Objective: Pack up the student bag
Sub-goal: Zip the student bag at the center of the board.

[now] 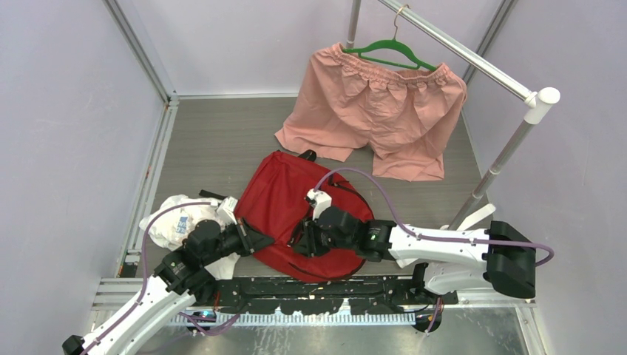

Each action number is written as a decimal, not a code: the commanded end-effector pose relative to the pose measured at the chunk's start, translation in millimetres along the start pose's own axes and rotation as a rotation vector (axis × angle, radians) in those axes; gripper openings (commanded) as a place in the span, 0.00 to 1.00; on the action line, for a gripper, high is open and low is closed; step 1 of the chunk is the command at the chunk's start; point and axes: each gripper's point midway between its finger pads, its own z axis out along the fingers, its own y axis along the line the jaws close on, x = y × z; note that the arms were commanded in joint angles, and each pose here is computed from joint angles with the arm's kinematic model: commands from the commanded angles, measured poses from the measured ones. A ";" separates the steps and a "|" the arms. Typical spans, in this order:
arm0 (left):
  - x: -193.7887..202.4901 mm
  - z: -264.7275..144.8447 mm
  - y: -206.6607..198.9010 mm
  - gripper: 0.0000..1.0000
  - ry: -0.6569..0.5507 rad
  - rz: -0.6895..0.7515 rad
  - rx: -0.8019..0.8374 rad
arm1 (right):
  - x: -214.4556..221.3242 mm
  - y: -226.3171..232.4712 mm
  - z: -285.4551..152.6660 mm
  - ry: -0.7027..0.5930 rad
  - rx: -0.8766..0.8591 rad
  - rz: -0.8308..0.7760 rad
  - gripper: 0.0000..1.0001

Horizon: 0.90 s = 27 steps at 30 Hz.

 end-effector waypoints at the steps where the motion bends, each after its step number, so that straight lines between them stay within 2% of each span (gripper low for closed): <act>1: 0.5 -1.6 -8.6 0.00 0.009 0.025 0.043 | -25.0 20.7 -1.6 -0.072 -0.052 -0.007 0.26; 4: 0.3 -2.0 -8.9 0.00 0.009 0.025 0.043 | -29.8 15.4 -5.7 -0.102 -0.025 0.000 0.04; 5: 0.5 -2.4 -8.6 0.00 0.010 0.026 0.041 | -32.8 12.4 -8.2 -0.121 -0.009 0.001 0.01; 12: -0.5 -7.7 11.0 0.00 -0.011 0.018 -0.061 | -57.6 -12.0 -27.4 -0.203 0.070 0.003 0.01; 18: -1.1 -11.3 13.7 0.00 -0.024 0.013 -0.073 | -94.3 -32.1 -39.5 -0.267 0.102 0.008 0.01; 23: -0.8 -14.8 14.2 0.00 -0.026 0.015 -0.077 | -113.6 -55.2 -28.2 -0.222 0.160 -0.004 0.01; 27: -2.8 -19.5 8.1 0.00 -0.031 0.030 -0.058 | -112.2 -46.8 -16.3 -0.168 0.110 -0.024 0.01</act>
